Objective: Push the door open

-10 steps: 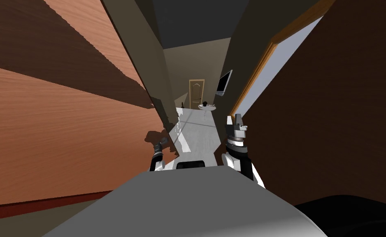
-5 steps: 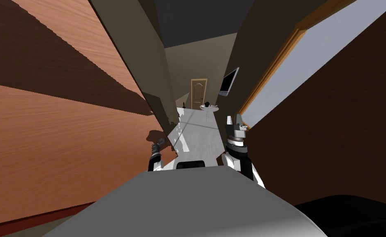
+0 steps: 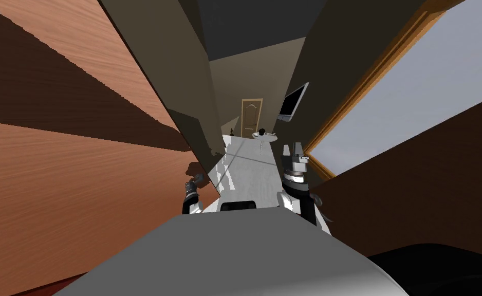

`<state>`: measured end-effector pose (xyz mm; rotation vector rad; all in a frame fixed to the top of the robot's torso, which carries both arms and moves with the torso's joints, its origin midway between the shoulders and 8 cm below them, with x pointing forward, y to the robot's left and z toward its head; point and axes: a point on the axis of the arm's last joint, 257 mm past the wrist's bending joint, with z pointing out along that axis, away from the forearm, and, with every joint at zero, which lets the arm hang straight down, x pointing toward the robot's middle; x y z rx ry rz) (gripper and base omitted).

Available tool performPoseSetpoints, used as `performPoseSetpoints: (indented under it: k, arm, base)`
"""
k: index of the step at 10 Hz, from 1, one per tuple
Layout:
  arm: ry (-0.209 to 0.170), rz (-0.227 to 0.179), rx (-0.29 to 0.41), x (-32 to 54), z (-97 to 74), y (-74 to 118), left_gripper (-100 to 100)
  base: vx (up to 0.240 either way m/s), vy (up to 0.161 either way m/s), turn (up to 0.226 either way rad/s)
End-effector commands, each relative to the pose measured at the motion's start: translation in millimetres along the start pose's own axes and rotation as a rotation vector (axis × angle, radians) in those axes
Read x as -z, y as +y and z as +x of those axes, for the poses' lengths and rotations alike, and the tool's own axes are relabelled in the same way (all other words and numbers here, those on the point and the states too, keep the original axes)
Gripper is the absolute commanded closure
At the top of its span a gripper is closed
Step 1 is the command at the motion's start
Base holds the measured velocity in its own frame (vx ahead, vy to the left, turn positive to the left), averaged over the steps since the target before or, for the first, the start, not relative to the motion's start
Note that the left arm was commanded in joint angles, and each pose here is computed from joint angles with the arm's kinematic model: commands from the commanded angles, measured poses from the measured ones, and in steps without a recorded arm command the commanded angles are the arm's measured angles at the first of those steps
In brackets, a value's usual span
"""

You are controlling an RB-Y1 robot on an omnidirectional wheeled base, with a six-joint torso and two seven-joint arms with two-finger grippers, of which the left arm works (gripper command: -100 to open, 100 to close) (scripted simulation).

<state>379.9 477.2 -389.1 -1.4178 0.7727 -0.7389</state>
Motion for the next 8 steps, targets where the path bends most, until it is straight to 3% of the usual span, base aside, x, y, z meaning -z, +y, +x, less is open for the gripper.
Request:
performPoseSetpoints:
  k: [1,4,6,8]
  arm:
    - [-0.019,0.005,0.009,-0.8,-2.3,-2.4,100]
    - [-0.05,-0.006,0.026,4.1,-7.6,2.5,100]
    - [-0.087,-0.004,0.008,3.2,-33.0,2.7,100]
    - [-0.113,-0.001,0.007,2.4,-44.8,1.2,100]
  base:
    - [0.185,-0.01,0.074]
    - [0.173,-0.027,0.061]
    - [0.093,0.013,0.047]
    - [0.212,0.027,0.043]
